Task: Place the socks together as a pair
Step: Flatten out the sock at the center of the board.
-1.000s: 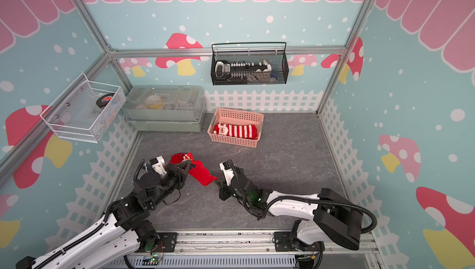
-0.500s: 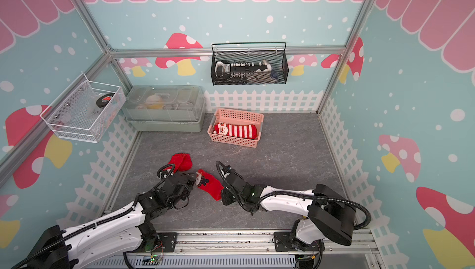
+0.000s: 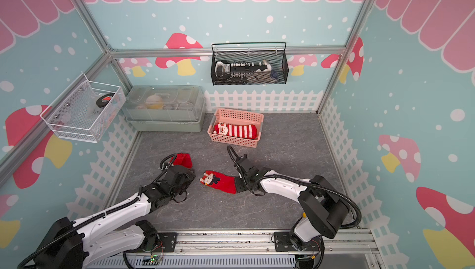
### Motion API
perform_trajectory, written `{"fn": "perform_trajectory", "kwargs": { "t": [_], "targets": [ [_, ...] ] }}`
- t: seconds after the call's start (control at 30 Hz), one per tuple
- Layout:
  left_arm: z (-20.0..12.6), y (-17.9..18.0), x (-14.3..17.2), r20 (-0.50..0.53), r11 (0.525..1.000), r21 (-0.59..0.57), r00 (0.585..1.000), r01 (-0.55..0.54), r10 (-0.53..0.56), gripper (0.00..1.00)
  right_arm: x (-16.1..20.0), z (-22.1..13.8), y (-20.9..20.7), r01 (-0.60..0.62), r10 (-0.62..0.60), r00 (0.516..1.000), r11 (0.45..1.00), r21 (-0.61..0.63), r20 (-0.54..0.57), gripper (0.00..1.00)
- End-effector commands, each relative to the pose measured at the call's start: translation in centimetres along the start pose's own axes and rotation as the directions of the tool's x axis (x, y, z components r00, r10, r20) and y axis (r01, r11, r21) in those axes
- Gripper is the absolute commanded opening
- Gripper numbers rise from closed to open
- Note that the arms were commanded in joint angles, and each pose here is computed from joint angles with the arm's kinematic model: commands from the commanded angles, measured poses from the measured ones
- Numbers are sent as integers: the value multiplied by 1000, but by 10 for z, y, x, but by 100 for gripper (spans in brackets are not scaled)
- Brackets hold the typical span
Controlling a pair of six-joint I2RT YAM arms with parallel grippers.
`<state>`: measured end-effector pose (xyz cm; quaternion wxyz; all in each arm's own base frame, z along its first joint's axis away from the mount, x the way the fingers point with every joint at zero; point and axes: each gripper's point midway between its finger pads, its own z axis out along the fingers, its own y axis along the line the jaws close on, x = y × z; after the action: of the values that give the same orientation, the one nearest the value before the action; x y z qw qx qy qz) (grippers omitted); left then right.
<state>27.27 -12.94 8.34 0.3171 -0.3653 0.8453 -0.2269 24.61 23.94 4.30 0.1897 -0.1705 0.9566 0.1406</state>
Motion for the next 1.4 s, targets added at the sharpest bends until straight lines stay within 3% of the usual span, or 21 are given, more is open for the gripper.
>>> {"fn": "perform_trajectory", "kwargs": {
  "t": [0.0,0.07,0.17,0.23,0.5,0.63,0.83,1.0,1.27,1.37],
  "targets": [
    [5,-10,13,-127,991,18,983,-130,131,54,-6,-2,-34,95,-86,994,986,134,-69,8],
    [8,-13,18,-161,984,25,971,-176,178,54,-13,-5,-55,105,-89,993,971,217,-83,20],
    [11,-20,22,-197,966,41,946,-256,259,55,-21,-15,-72,79,-65,996,955,285,-58,53],
    [14,-22,26,-219,955,51,930,-291,295,57,-26,-24,-72,47,-44,999,956,291,-16,57],
    [29,-19,44,-301,912,74,863,-403,406,57,-20,-33,-48,-106,93,986,990,91,138,55],
    [39,-19,53,-330,904,102,843,-415,425,56,-18,-19,-32,-147,148,981,989,-19,129,44],
    [49,-19,68,-380,900,145,817,-412,435,50,-21,-5,-24,-177,184,976,982,-72,114,31],
    [52,-16,69,-381,899,135,816,-416,434,38,-21,5,-31,-177,178,978,984,-25,108,29],
    [48,-8,67,-375,894,111,815,-433,442,0,-5,21,-53,-161,156,986,982,99,54,26],
    [43,-7,63,-359,893,114,821,-435,445,0,-1,19,-58,-154,149,988,980,129,50,26]
  ]
}}
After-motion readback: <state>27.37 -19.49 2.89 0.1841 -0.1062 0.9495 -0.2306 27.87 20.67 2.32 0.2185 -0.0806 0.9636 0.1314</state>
